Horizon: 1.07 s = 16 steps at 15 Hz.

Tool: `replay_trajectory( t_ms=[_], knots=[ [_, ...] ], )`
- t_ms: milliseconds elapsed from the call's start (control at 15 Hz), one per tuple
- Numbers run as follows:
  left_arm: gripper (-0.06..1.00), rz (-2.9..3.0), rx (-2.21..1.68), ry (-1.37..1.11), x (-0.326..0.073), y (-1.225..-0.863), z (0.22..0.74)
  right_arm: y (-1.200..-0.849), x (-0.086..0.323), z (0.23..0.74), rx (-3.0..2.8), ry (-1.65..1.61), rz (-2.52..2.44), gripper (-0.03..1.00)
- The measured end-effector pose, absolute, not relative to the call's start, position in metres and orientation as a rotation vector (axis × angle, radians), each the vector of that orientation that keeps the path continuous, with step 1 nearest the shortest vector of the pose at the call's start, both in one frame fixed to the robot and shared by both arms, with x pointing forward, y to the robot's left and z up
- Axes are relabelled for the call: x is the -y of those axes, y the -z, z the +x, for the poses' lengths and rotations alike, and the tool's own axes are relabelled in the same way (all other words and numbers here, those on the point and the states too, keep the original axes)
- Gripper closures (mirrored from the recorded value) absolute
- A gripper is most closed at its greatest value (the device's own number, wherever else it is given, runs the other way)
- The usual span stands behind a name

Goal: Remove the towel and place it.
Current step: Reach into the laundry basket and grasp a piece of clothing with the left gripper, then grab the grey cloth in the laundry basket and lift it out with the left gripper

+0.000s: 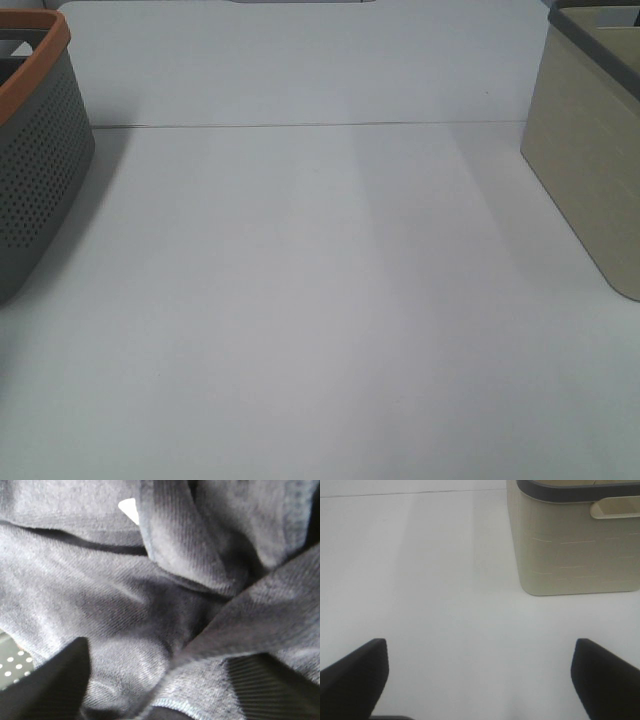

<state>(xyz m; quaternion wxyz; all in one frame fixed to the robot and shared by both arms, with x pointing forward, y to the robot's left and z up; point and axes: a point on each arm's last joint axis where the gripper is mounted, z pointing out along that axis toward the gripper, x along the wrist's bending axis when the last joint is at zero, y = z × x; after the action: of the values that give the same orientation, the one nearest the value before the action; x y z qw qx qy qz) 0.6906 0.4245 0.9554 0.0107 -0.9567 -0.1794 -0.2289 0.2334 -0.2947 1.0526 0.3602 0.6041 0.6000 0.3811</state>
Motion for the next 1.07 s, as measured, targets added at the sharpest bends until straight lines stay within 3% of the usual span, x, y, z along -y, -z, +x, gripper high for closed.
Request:
replay_trajectory(
  t_ms=[133,400,1067],
  knots=[
    [0.48,-2.988,0.61,0.697,-0.424,-0.955,0.69,-1.053,0.295,0.233,-1.547,-0.982,1.557,0.01],
    [0.69,-2.986,0.69,0.686,-0.424,-0.955,0.689,-1.053,0.295,0.233,-1.547,-0.982,1.557,0.01],
    [0.74,-2.942,0.722,0.738,-0.428,-0.94,0.696,-1.053,0.295,0.233,-1.547,-0.982,1.557,0.01]
  ],
)
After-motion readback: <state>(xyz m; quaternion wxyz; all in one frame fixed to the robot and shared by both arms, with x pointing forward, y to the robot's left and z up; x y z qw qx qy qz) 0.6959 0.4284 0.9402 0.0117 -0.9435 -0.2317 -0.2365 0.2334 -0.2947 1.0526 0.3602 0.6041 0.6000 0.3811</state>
